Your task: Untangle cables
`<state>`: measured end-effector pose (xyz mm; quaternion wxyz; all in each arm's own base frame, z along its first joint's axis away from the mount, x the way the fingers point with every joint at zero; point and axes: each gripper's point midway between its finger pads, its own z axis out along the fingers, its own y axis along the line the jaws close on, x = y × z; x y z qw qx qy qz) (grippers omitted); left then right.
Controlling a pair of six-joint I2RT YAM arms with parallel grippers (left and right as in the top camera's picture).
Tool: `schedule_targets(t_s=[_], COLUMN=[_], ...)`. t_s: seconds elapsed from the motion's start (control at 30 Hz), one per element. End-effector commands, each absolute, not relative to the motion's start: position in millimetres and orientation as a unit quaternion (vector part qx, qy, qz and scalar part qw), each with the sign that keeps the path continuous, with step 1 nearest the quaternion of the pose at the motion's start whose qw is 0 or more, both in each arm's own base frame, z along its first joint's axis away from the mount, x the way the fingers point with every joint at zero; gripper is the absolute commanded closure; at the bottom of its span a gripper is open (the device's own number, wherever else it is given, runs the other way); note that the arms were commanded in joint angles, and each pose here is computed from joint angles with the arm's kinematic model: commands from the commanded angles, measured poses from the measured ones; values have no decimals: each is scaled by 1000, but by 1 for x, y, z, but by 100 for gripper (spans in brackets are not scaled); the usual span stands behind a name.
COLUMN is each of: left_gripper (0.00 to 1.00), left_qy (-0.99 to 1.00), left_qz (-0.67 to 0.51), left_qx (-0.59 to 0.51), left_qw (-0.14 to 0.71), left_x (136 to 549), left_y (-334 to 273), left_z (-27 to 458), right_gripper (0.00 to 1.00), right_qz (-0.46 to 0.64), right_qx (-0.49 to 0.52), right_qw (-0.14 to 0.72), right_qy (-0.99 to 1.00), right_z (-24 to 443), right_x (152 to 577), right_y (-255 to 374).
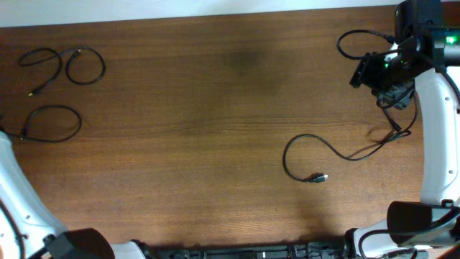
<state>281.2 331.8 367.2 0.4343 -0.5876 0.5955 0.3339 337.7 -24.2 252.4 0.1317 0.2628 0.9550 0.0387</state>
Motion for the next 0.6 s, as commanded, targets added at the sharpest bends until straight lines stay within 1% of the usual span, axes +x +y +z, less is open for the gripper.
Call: schedule_targets(t_s=[0.0,0.1,0.13,0.2,0.27,0.3,0.33,0.37,0.43,0.57], left_gripper=[100,100,100,100,100,100,100,100,100,100], left_qy=[684,715,725,730,734,751,788,809,842,863], left_qz=[247,239,240,240,233,197,143,119,112,110], left_qx=[-537,-556,-567,-582,-586,-580,-544,-516,-468,-442], left_qw=[428,349,309,267,251,246,250,253,245,218], left_x=[312,300,291,282,281,289,307,316,322,324], left_y=[353,365,372,388,393,391,384,380,377,379], left_z=[333,280,256,222,205,189,174,168,158,132], right_gripper=[28,28,28,28,28,28,28,28,28,28], right_qz=[38,41,41,40,40,40,40,40,40,40], right_qx=[256,256,256,252,252,252,252,252,252,252], right_qw=[128,126,126,126,126,126,126,126,126,126], right_qy=[957,958,958,958,958,958,959,959,958,958], right_z=[251,251,251,251,251,251,251,251,251,251], right_x=[339,338,338,338,338,338,338,338,338,338], right_y=[-22,-21,-21,-21,-21,-21,-21,-21,-21,-21])
